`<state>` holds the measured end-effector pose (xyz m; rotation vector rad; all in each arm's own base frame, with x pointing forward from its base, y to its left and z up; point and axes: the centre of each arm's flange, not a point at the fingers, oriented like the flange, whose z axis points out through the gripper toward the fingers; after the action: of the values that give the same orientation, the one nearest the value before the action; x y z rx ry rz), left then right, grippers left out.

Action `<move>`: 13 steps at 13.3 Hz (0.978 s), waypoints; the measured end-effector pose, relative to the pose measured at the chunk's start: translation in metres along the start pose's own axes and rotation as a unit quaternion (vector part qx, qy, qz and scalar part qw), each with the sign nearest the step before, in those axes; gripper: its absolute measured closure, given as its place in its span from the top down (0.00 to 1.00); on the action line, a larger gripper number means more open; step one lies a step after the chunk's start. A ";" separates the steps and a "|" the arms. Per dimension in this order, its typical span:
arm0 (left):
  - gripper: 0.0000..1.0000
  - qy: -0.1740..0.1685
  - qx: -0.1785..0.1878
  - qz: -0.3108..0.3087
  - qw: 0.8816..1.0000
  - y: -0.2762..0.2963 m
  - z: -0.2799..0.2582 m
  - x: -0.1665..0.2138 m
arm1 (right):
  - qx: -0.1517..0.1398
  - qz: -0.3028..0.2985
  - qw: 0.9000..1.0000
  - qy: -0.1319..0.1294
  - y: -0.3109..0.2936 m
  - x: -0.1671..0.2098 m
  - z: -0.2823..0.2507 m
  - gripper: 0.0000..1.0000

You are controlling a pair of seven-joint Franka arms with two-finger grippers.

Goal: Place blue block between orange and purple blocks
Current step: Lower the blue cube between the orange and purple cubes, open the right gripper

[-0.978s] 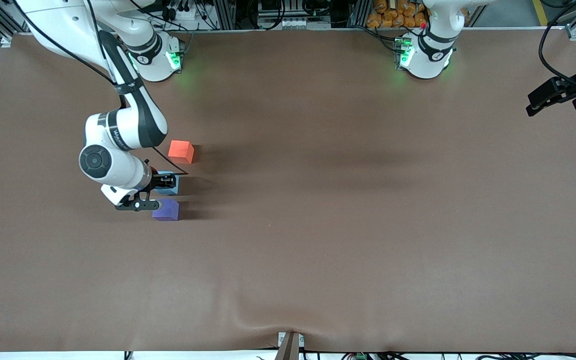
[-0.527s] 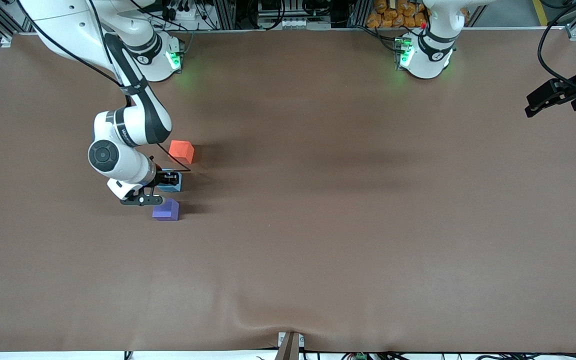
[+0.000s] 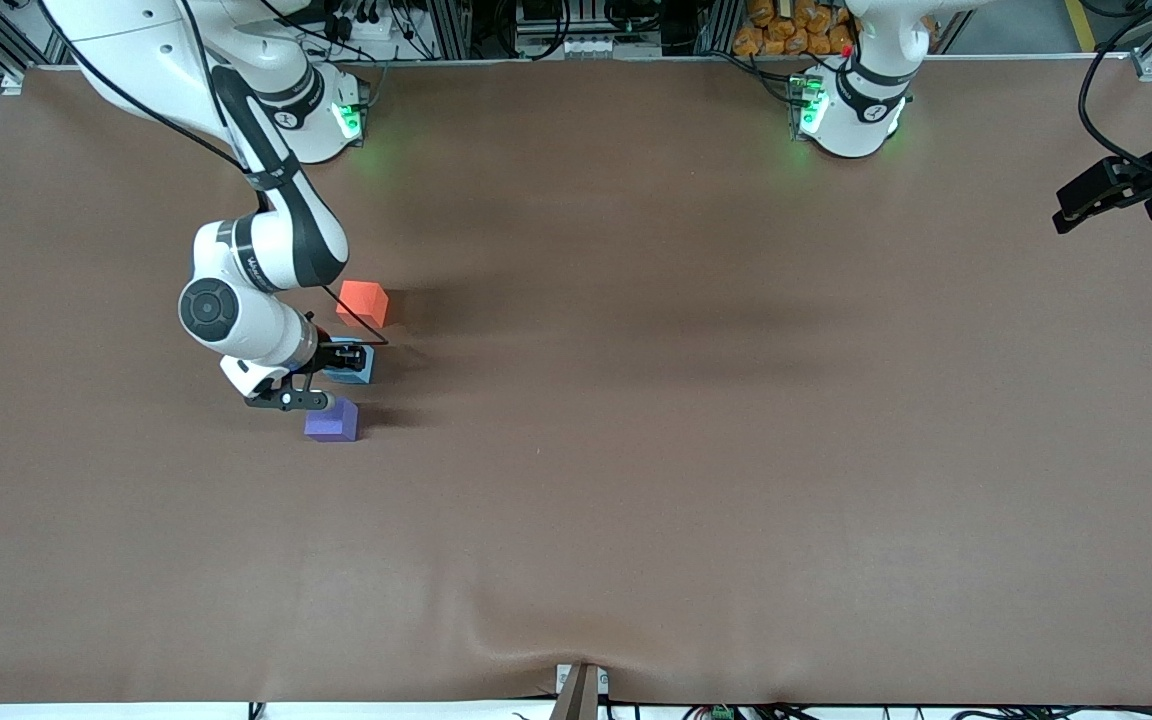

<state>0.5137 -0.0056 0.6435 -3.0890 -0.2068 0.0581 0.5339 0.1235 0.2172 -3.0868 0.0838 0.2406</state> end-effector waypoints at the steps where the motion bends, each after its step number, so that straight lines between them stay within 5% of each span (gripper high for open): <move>1: 1.00 0.000 0.000 0.000 1.000 0.000 0.000 0.000 | 0.000 0.000 1.000 0.000 0.000 0.000 0.000 0.51; 8: 1.00 -0.001 0.001 0.005 1.000 0.005 0.000 -0.001 | 0.002 0.017 1.000 -0.003 0.007 -0.004 0.010 0.52; 13: 1.00 0.000 0.002 0.013 1.000 0.014 -0.001 -0.003 | 0.005 0.053 0.999 -0.004 0.002 0.006 -0.003 1.00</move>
<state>0.5128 -0.0195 0.6437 -3.0882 -0.1672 0.0599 0.5403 0.1212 0.2193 -3.0754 0.2468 0.2560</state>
